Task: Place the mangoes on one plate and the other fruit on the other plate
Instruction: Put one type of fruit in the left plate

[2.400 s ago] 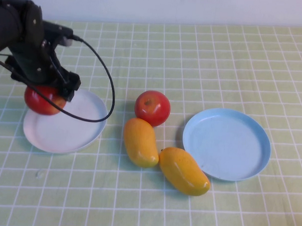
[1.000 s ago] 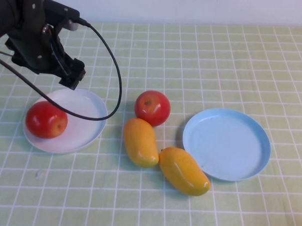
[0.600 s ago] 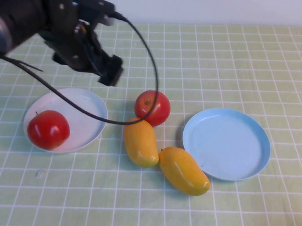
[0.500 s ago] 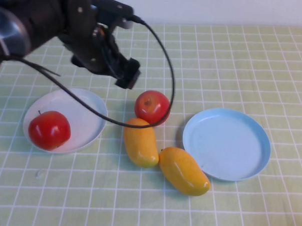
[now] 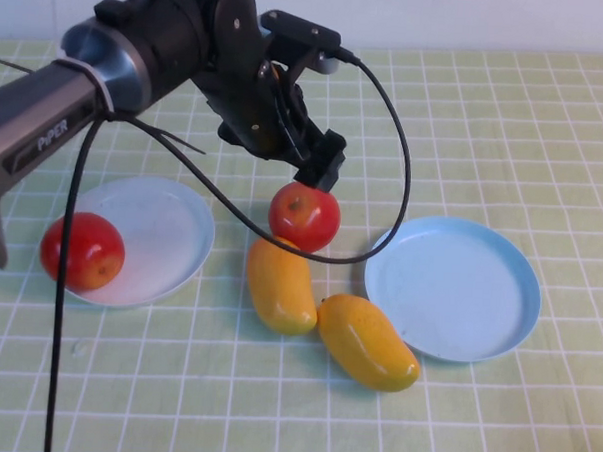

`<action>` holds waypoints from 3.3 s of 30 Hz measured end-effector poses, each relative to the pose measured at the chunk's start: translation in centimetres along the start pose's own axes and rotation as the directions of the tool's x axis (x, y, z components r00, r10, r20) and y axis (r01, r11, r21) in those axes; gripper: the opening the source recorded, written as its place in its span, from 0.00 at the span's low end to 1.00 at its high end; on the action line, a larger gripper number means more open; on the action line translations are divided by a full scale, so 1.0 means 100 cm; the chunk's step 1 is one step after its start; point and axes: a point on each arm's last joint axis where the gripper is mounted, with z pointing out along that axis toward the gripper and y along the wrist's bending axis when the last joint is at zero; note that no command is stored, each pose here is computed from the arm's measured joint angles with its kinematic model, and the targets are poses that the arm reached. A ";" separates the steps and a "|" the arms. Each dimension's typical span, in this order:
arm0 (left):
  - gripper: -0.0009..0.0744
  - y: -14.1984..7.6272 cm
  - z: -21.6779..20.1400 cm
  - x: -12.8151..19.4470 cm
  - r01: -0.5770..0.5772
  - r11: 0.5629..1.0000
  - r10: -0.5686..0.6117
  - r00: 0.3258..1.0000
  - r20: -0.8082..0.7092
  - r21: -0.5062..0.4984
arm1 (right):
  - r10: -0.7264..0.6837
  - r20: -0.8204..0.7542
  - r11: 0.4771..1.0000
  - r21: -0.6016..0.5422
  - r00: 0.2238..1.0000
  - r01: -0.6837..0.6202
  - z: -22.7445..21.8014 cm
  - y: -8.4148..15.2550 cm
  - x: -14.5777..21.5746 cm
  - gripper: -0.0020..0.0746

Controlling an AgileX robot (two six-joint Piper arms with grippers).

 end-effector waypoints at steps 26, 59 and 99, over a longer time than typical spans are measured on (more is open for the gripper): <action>0.90 0.003 0.046 0.010 -0.050 0.999 0.050 0.998 -0.031 -0.015 | 0.000 0.000 1.000 0.000 1.000 0.000 0.000 0.000 0.000 0.00; 0.80 0.005 0.050 0.012 -0.075 0.997 0.073 0.996 -0.046 -0.033 | 0.000 0.000 1.000 0.000 1.000 0.000 0.000 0.000 0.000 0.00; 0.90 0.059 -0.006 0.062 -0.084 0.952 -0.023 0.939 -0.344 -0.294 | 0.000 0.000 1.000 0.000 1.000 0.000 0.000 0.000 0.000 0.00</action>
